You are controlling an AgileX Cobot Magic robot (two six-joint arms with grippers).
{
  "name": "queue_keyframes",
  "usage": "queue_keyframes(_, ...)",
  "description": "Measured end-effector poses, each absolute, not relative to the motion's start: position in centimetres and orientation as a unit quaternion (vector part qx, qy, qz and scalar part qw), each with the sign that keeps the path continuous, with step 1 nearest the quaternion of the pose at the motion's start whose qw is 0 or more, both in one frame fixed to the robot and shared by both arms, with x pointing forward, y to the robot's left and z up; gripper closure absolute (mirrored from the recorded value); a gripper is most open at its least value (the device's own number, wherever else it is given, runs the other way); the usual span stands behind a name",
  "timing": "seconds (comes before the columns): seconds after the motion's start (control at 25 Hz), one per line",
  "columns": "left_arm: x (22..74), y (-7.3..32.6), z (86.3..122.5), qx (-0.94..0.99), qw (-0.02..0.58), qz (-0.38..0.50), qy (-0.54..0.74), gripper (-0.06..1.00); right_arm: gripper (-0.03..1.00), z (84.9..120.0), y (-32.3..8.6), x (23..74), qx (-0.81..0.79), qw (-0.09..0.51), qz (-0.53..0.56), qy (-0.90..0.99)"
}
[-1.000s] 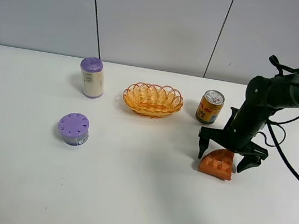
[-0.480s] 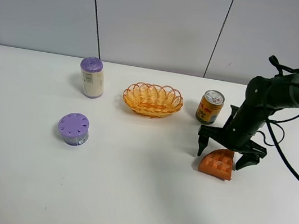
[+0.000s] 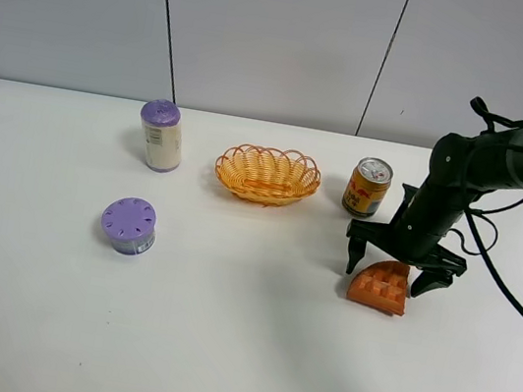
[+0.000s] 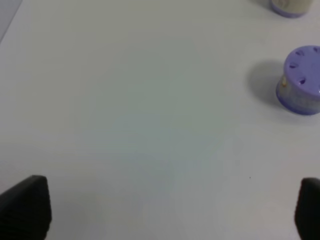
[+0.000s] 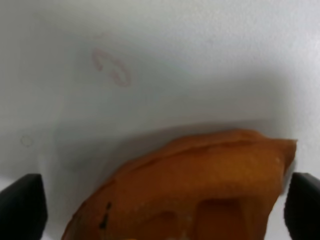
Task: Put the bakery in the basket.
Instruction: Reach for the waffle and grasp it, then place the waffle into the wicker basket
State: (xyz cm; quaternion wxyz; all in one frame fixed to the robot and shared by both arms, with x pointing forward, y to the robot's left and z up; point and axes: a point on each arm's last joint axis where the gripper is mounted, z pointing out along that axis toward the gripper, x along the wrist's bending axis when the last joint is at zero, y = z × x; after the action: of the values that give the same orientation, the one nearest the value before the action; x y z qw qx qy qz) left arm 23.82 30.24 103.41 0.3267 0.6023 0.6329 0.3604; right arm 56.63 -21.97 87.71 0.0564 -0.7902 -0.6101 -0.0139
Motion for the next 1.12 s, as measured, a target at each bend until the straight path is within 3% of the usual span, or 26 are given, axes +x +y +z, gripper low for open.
queue_keyframes(0.4, 23.82, 30.24, 103.41, 0.602, 0.327, 0.360, 0.633, -0.05, 0.31, 87.71, -21.96, 56.63, -0.790, 0.057, -0.014, -0.610)
queue_keyframes(1.12, 23.82, 30.24, 103.41, 0.602, 0.327, 0.360, 0.633, -0.05, 0.32, 87.71, -21.96, 56.64, -0.785, 0.056, -0.015, -0.617)
